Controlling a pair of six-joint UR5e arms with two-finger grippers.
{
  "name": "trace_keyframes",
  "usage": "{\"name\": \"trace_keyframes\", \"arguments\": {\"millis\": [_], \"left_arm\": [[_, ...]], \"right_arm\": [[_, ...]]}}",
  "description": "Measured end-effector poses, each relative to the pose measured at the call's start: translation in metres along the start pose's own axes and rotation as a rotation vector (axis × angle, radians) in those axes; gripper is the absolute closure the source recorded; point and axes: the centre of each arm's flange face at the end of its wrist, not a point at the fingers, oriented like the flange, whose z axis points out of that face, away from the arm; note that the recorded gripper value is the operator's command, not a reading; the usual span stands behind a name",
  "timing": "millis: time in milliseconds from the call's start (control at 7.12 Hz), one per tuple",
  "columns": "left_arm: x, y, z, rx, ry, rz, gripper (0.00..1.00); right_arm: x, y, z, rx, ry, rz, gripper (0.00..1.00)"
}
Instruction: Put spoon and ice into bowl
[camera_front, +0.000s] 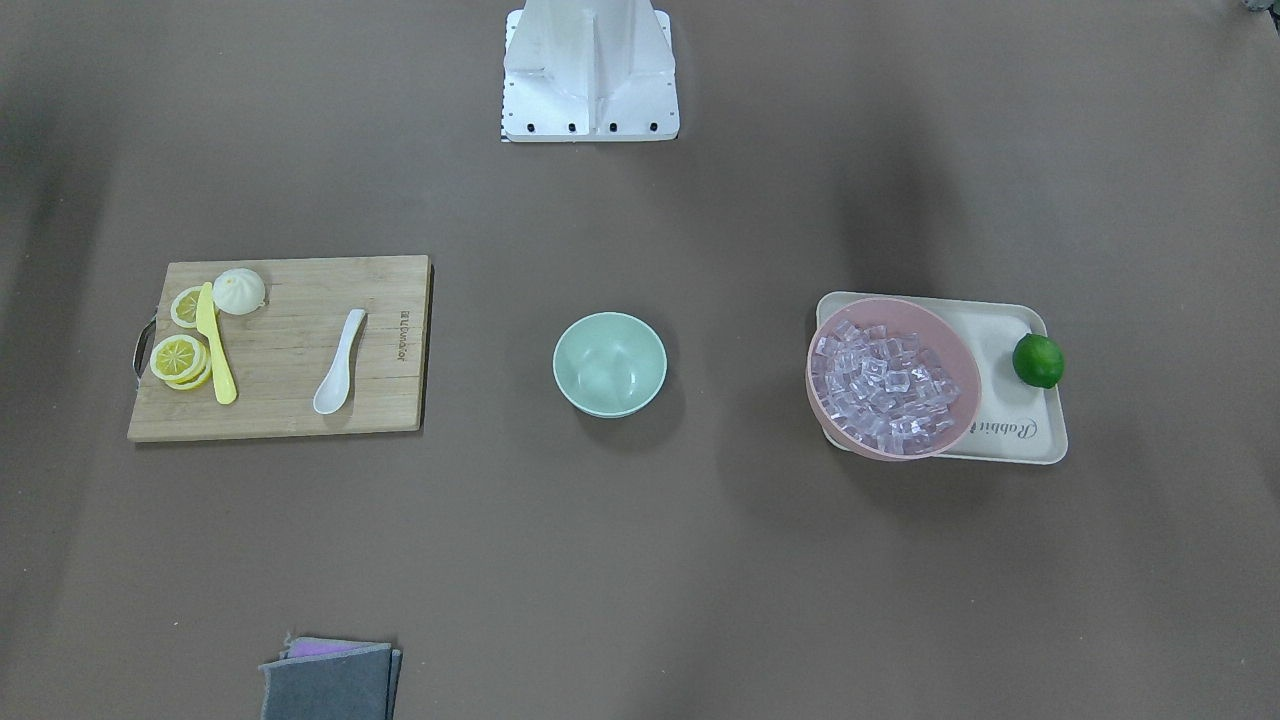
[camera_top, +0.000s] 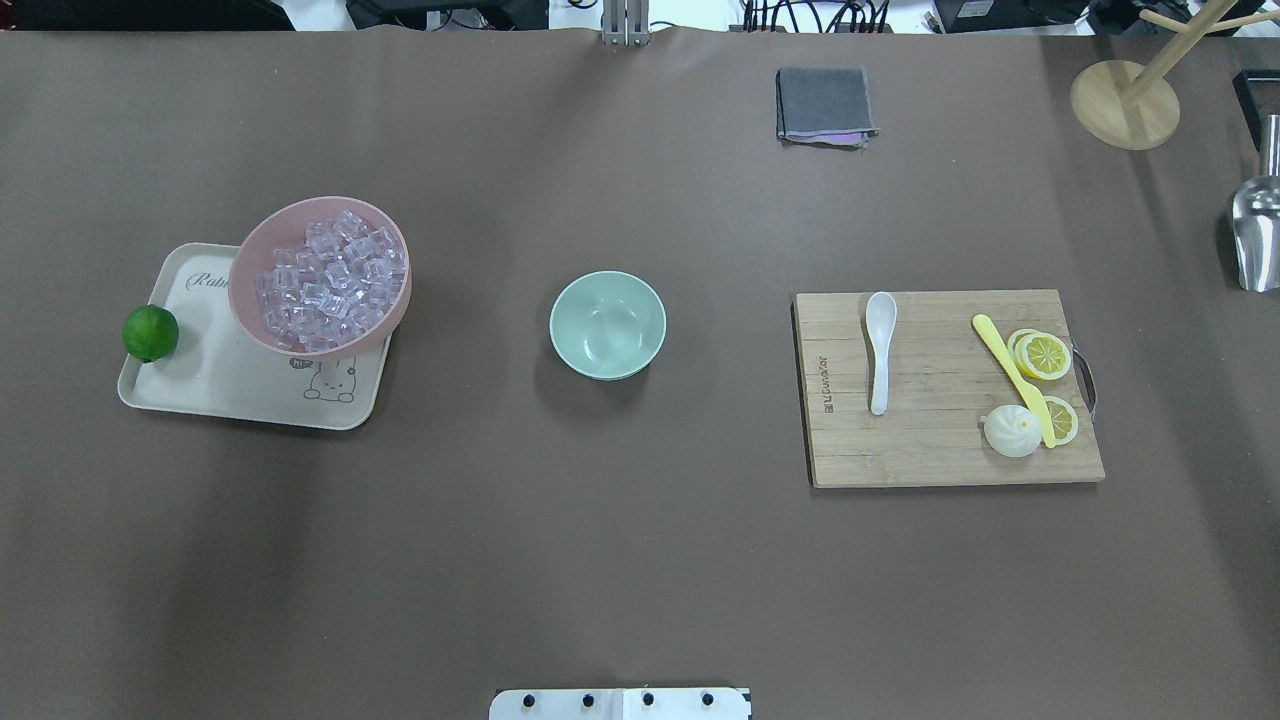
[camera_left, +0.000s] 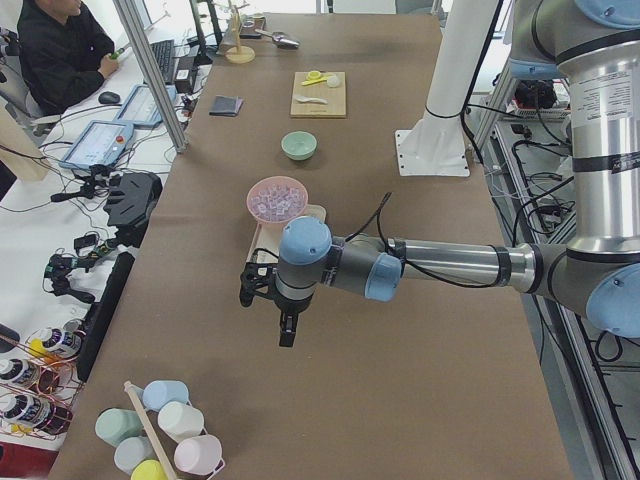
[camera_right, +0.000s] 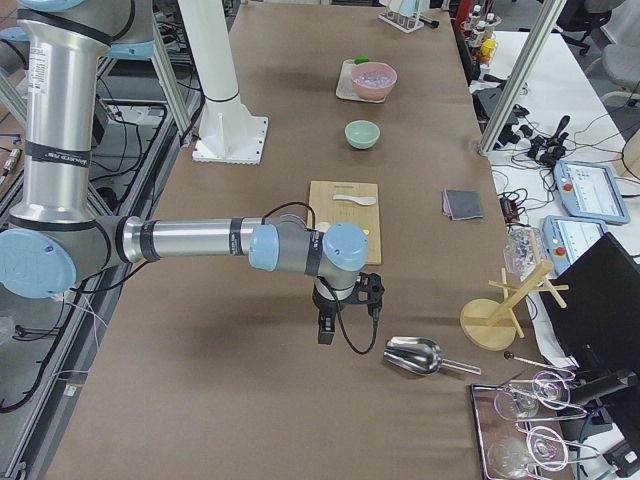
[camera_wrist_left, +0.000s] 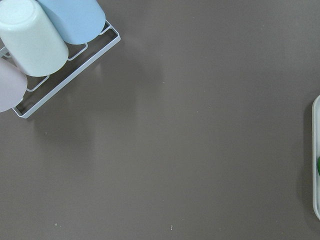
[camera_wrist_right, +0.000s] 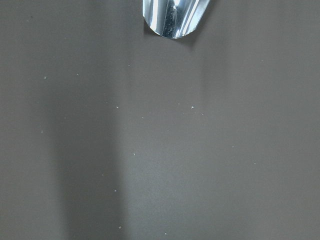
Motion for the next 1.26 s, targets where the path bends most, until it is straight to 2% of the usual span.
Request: {"name": "trace_keyframes", "arguments": {"millis": [1264], "left_arm": [[0.0061, -0.0057, -0.0017, 0.008, 0.012, 0.015, 0.02]], "right_arm": [[-0.0015, 0.0001, 0.0021, -0.003, -0.033, 0.006, 0.00]]}}
